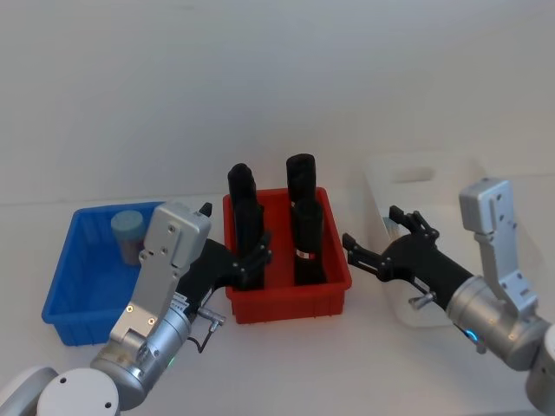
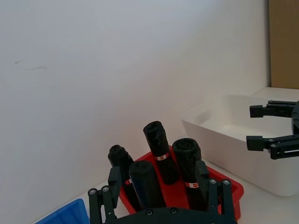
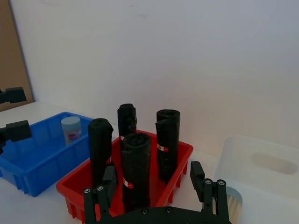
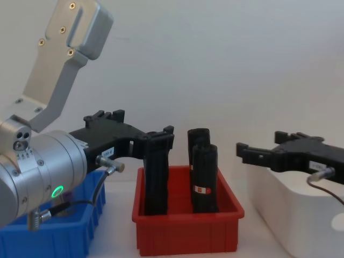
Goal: Pick the cotton swabs from the blue box and place them into the white box.
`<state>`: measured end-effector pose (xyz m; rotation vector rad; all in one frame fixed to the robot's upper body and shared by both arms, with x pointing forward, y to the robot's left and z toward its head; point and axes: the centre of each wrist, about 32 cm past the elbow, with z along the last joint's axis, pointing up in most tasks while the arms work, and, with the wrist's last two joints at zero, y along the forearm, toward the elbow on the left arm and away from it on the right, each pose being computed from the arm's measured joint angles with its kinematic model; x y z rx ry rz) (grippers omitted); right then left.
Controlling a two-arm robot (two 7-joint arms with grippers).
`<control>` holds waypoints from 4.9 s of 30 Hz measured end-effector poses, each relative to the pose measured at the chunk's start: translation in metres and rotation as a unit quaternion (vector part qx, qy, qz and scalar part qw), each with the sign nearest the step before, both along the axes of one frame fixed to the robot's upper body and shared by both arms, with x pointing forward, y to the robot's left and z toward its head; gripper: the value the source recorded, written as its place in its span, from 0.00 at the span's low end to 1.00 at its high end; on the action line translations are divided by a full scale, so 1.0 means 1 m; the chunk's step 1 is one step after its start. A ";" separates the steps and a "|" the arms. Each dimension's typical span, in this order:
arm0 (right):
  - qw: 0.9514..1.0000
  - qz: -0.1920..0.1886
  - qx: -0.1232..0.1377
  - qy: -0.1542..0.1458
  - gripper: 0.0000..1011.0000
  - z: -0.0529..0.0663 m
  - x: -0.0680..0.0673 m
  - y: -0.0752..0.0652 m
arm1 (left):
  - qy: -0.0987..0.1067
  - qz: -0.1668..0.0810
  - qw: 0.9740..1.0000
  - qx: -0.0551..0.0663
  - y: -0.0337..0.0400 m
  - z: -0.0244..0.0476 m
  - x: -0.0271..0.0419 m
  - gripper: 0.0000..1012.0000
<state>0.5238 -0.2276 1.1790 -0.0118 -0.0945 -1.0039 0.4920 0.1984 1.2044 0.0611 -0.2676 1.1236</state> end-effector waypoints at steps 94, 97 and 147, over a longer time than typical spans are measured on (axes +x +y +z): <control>0.997 -0.013 0.017 -0.081 0.35 0.054 0.041 0.032 | 0.000 0.000 1.000 0.000 0.0000 0.0000 0.0000 0.99; 0.996 -0.031 0.016 -0.081 0.35 0.058 0.035 0.027 | 0.000 0.000 1.000 0.000 0.0000 0.0000 0.0000 0.99; 0.993 -0.117 -0.016 -0.006 0.98 0.052 -0.012 -0.018 | 0.000 0.000 1.000 0.000 0.0000 0.0000 0.0000 0.99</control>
